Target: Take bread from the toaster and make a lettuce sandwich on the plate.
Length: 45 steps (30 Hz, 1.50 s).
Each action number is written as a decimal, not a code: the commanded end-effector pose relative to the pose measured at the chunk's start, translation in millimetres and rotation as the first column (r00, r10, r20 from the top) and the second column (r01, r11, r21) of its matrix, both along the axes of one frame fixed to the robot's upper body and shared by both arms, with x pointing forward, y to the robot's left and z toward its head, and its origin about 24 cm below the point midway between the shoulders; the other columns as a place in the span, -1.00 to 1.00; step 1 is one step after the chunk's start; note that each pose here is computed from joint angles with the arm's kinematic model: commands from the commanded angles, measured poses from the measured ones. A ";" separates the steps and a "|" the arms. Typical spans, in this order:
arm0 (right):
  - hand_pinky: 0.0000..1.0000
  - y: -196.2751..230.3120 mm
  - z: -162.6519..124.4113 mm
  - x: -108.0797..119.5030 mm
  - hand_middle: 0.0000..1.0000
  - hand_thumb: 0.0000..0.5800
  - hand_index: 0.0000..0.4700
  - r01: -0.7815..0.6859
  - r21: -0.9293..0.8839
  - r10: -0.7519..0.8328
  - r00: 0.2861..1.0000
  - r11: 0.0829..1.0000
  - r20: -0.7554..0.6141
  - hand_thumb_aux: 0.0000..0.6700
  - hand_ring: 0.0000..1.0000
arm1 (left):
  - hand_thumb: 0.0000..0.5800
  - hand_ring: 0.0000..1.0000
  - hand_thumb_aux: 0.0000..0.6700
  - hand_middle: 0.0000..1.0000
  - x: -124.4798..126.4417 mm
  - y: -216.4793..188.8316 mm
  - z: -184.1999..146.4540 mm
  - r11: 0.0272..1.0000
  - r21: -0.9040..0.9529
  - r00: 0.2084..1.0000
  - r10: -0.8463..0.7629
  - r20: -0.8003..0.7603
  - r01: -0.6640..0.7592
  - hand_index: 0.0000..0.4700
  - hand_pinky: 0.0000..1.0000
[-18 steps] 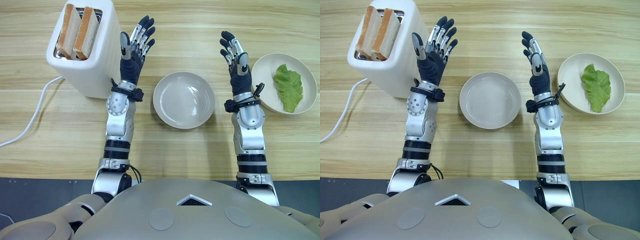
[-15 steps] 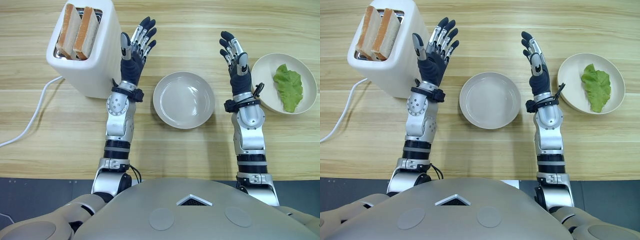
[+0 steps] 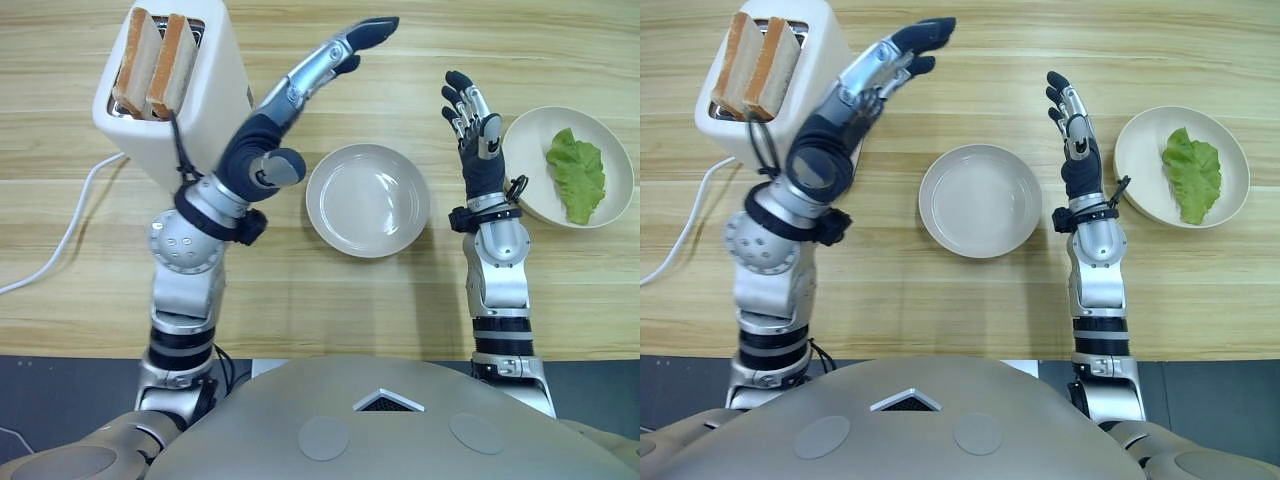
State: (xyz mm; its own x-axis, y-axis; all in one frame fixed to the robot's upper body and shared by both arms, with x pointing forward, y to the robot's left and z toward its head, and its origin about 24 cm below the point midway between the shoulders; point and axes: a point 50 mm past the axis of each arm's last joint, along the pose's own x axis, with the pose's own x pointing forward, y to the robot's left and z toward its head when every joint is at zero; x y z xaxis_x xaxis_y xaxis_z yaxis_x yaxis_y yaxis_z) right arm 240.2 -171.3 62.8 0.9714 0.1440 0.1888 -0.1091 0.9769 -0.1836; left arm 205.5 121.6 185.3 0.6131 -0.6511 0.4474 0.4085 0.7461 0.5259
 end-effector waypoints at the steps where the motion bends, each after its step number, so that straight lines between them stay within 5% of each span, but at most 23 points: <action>1: -1.00 -6.1 1.6 -4.6 -1.00 -1.00 -1.00 0.052 0.025 -0.052 0.999 0.998 -0.007 -1.00 -1.00 | -1.00 -1.00 -1.00 -1.00 12.8 31.6 29.4 0.970 0.138 0.971 0.180 0.158 -0.202 -1.00 -1.00; 7: -1.00 -2.7 5.7 -0.7 -1.00 -1.00 -1.00 0.048 0.036 -0.049 0.999 0.998 0.001 -1.00 -1.00 | -1.00 -1.00 -1.00 -1.00 35.1 89.7 40.8 0.713 0.310 0.769 0.512 0.383 -0.629 -1.00 -1.00; 16: -1.00 -3.8 6.5 -2.9 -1.00 -1.00 -1.00 0.052 0.019 -0.052 0.999 0.998 0.000 -1.00 -1.00 | -1.00 -1.00 -1.00 -1.00 57.4 135.9 10.7 0.372 0.455 0.568 0.695 0.441 -0.809 -1.00 -1.00; 21: -1.00 -7.2 5.8 -5.6 -1.00 -1.00 -1.00 0.062 0.009 -0.062 0.998 0.998 -0.004 -1.00 -1.00 | -0.85 -1.00 -0.92 -1.00 62.0 140.3 2.2 0.342 0.495 0.565 0.709 0.422 -0.799 -0.92 -1.00; 23: -1.00 -8.1 5.2 -6.6 -1.00 -1.00 -1.00 0.066 0.004 -0.066 0.998 0.998 -0.006 -1.00 -1.00 | -0.58 -1.00 -0.78 -1.00 63.7 141.1 0.0 0.340 0.504 0.568 0.711 0.414 -0.794 -0.78 -1.00; 26: -1.00 -9.7 5.0 -7.7 -1.00 -1.00 -1.00 0.071 -0.003 -0.071 0.997 0.997 -0.006 -1.00 -1.00 | 0.37 -1.00 -0.12 -1.00 64.7 141.1 -1.4 0.338 0.509 0.570 0.710 0.414 -0.791 -0.12 -1.00; 28: -1.00 -10.6 4.9 -8.6 -1.00 -1.00 -1.00 0.075 -0.006 -0.075 0.997 0.997 -0.006 -1.00 -1.00 | 0.51 -1.00 0.01 -1.00 65.4 141.1 -1.6 0.339 0.509 0.571 0.708 0.415 -0.791 0.01 -1.00; 45: -1.00 -16.0 2.4 -12.8 -1.00 -1.00 -1.00 0.095 -0.013 -0.095 0.995 0.995 -0.013 -1.00 -1.00 | 0.68 -1.00 0.20 -1.00 70.8 156.2 -14.6 0.294 0.566 0.563 0.729 0.389 -0.771 0.20 -1.00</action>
State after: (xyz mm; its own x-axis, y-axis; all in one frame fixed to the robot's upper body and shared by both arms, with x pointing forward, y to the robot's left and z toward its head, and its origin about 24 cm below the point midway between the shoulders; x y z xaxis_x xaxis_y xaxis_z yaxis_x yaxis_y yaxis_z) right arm 228.7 -185.4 64.4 0.9833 0.0545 0.1739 -0.0214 0.9823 -0.1863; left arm 275.1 275.1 173.2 0.9753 -0.0237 0.2196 -0.2103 0.2048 0.9560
